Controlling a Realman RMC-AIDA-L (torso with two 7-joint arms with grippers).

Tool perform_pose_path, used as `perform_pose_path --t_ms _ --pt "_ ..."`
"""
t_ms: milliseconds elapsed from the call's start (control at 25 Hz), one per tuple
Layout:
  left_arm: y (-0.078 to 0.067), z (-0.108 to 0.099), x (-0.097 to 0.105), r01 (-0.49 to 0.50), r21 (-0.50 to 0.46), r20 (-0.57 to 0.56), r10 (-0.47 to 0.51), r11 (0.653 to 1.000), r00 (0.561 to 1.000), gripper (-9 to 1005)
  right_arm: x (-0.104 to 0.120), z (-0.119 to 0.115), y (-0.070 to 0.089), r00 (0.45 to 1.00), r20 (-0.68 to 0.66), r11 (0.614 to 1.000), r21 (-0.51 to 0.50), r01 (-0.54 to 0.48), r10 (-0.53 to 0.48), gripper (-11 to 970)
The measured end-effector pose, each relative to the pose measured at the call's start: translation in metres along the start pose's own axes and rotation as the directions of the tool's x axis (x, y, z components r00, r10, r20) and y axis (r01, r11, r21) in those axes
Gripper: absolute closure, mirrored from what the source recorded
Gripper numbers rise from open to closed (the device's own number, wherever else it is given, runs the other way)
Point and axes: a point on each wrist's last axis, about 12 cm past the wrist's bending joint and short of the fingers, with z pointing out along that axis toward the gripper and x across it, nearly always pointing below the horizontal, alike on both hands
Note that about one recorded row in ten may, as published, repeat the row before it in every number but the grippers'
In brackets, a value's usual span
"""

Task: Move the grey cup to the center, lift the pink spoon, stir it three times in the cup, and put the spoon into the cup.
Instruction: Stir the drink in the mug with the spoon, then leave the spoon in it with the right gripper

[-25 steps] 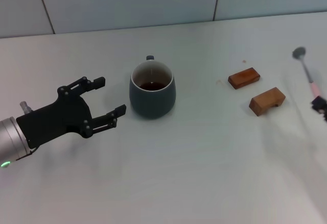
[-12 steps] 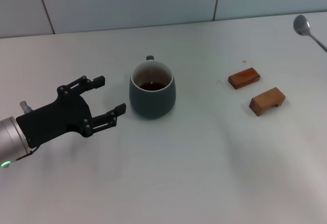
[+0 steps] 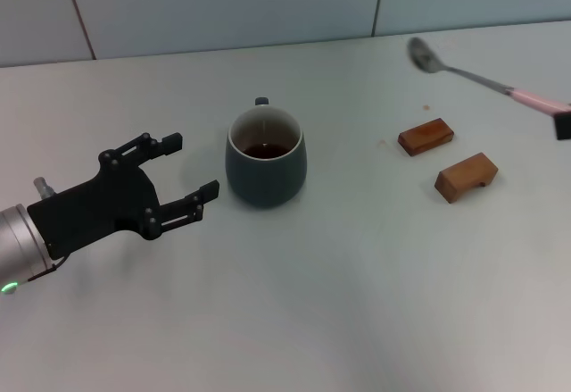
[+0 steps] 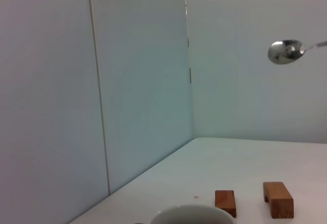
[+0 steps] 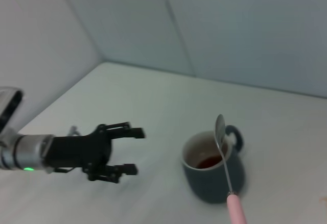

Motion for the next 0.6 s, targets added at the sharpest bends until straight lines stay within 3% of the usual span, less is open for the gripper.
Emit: perform_pose_path --t_ms 200,600 --pt "0.0 -0.001 0.0 -0.001 0.001 -0.004 0.001 1.0 1.0 177 -0.043 0.013 0.003 0.996 -0.082 0.999 -0.013 -0.039 0.038 834" --pt "0.001 -0.001 0.0 0.01 0.001 -0.006 -0.01 1.0 1.0 177 -0.098 0.058 -0.01 0.952 -0.3 0.998 0.019 -0.057 0.06 834"
